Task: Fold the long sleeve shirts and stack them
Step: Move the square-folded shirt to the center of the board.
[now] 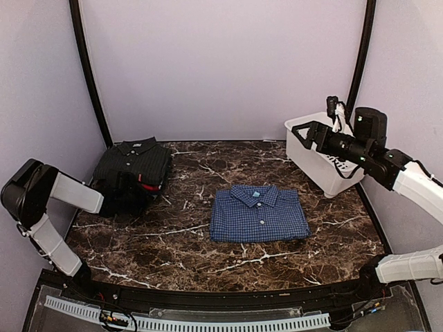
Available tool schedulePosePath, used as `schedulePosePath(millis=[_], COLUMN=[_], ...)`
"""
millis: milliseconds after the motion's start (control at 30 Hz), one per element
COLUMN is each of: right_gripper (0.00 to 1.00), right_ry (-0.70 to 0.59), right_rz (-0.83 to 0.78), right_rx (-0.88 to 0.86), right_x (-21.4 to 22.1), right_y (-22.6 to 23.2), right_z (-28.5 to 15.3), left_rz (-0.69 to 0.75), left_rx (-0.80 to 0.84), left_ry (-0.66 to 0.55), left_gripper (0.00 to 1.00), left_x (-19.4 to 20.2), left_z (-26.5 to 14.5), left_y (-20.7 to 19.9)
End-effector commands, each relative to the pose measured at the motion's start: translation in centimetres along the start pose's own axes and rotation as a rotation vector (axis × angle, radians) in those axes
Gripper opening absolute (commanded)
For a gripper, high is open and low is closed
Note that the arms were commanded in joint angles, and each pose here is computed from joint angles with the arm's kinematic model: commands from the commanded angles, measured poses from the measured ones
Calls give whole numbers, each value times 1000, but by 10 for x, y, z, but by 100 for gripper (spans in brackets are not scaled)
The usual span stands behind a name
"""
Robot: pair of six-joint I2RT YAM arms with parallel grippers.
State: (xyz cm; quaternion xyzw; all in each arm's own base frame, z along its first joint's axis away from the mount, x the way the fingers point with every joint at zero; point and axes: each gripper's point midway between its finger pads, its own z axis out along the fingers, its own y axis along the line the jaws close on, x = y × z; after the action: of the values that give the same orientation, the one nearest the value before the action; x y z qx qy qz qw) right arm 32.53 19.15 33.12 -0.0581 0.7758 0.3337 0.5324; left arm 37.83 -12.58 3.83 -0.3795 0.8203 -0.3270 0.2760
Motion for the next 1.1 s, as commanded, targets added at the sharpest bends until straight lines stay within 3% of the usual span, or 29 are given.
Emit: schedulePosePath(millis=[0, 433, 1067], right_gripper=[89, 88, 89], right_ry=[-12, 70, 166], right_rz=[-12, 26, 63], right_rx=[-50, -65, -25], right_x=[-6, 22, 52], right_y=[8, 1, -14], right_z=[7, 21, 31], left_rz=[10, 111, 220], left_rx=[1, 35, 177], left_ry=[68, 206, 342], left_gripper=[0, 0, 8], left_x=[44, 130, 174], left_z=[-13, -19, 8], left_y=[-1, -16, -86])
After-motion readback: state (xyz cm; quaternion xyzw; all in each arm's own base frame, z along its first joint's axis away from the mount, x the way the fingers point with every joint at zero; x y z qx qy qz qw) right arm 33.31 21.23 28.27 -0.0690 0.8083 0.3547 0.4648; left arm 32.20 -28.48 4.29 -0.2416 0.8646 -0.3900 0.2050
